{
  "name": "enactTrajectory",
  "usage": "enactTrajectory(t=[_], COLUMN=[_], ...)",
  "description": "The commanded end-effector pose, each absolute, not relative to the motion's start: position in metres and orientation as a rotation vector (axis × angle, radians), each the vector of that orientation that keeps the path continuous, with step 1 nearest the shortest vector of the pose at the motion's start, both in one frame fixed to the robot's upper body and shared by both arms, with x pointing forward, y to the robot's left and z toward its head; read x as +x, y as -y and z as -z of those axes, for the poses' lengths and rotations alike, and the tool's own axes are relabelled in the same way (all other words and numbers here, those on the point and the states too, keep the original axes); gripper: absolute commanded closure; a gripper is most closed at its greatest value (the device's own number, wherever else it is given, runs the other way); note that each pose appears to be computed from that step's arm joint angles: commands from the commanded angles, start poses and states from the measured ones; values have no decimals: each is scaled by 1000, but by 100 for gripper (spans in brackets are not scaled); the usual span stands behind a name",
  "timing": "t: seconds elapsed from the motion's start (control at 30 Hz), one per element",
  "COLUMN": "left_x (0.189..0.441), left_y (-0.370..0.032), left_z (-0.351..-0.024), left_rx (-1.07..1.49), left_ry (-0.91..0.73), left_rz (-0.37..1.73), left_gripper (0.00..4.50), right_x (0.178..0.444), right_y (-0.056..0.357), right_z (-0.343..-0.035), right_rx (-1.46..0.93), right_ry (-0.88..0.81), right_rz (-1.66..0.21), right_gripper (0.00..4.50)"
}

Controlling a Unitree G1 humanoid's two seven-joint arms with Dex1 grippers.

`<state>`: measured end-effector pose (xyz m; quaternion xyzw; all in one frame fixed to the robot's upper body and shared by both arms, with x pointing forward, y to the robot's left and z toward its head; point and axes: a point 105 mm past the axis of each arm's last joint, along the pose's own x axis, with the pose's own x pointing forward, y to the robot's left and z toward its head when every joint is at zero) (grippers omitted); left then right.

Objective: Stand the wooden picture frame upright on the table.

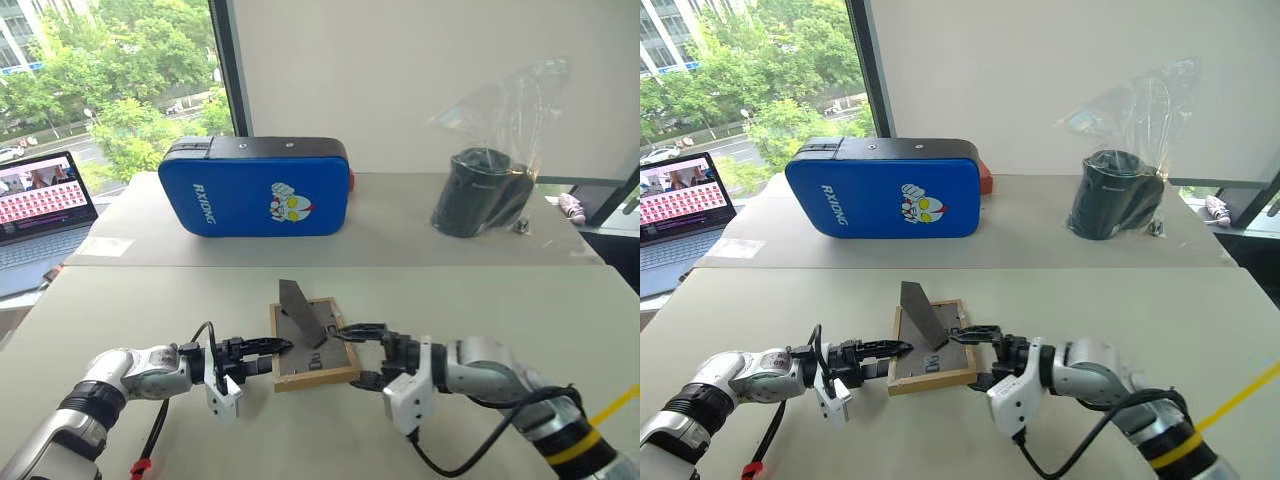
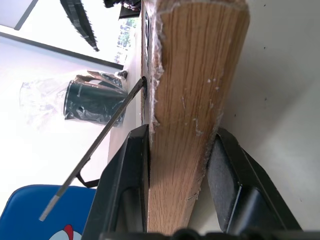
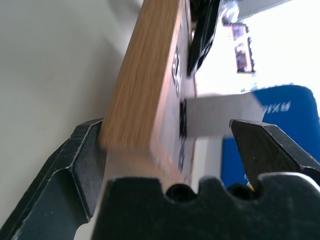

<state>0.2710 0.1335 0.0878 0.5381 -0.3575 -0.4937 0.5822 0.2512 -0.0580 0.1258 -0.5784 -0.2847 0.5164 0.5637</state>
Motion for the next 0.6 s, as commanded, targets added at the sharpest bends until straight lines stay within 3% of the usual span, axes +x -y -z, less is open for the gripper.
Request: enactTrajectory(t=[0.03, 0.17, 0.23, 0.3, 0.37, 0.5, 0.6], left_x=[266, 267, 268, 270, 275, 287, 288], left_y=[-134, -131, -130, -131, -133, -148, -168], left_z=[-78, -86, -88, -91, -93, -108, -123], left_rx=[1244, 1210, 1197, 1184, 1175, 1098, 1002], left_ry=[785, 807, 812, 803, 781, 700, 649], left_rz=[1196, 1168, 1156, 1126, 1091, 923, 766], left_gripper=[327, 327, 327, 237, 184, 36, 35], right_x=[254, 254, 254, 255, 257, 265, 275], right_y=[54, 56, 56, 55, 54, 58, 66], right_z=[-129, -121, -122, -131, -140, -165, -183], right_rx=[-1376, -1385, -1384, -1363, -1339, -1255, -1131], right_ry=[712, 699, 707, 727, 733, 685, 586], right_rz=[-1196, -1208, -1202, -1176, -1153, -1118, -1096], right_gripper=[79, 205, 288, 324, 327, 327, 327])
